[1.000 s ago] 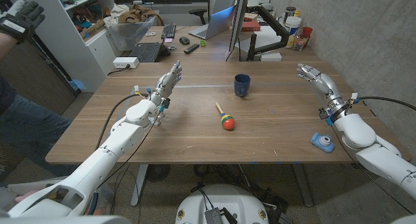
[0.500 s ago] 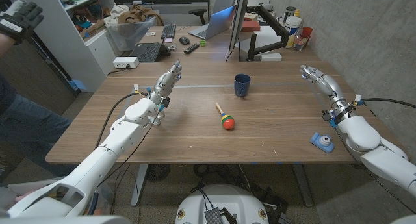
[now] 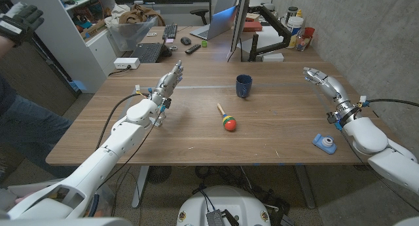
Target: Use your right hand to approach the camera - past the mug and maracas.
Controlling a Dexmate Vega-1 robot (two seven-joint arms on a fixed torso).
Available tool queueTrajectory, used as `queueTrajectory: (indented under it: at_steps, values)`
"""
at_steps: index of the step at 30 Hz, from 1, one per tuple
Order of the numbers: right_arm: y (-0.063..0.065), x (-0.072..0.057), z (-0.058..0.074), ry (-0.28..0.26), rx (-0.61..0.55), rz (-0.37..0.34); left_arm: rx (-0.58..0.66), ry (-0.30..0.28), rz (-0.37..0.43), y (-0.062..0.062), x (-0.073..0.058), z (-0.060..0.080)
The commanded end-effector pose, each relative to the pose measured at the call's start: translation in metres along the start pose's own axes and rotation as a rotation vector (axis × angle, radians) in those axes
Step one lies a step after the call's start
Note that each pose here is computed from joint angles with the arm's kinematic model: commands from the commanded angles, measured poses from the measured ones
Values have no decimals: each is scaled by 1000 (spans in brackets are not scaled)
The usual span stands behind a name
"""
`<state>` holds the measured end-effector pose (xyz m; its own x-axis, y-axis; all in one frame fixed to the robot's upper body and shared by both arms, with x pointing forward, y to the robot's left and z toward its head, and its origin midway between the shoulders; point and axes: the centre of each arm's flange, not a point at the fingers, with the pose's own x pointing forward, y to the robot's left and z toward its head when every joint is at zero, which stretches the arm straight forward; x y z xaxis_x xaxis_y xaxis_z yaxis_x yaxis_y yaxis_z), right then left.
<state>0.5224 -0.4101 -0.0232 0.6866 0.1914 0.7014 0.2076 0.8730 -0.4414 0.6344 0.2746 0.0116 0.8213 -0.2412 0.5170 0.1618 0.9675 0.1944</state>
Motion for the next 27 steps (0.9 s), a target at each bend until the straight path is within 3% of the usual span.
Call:
queueTrajectory:
  at_steps: [1,27]
  values:
    - [-2,-8,-3,10,-17,19,11,5,1,-1,1,1]
    - [-10,-26,-4,30,-80,25,31,18,0,-5,2,3]
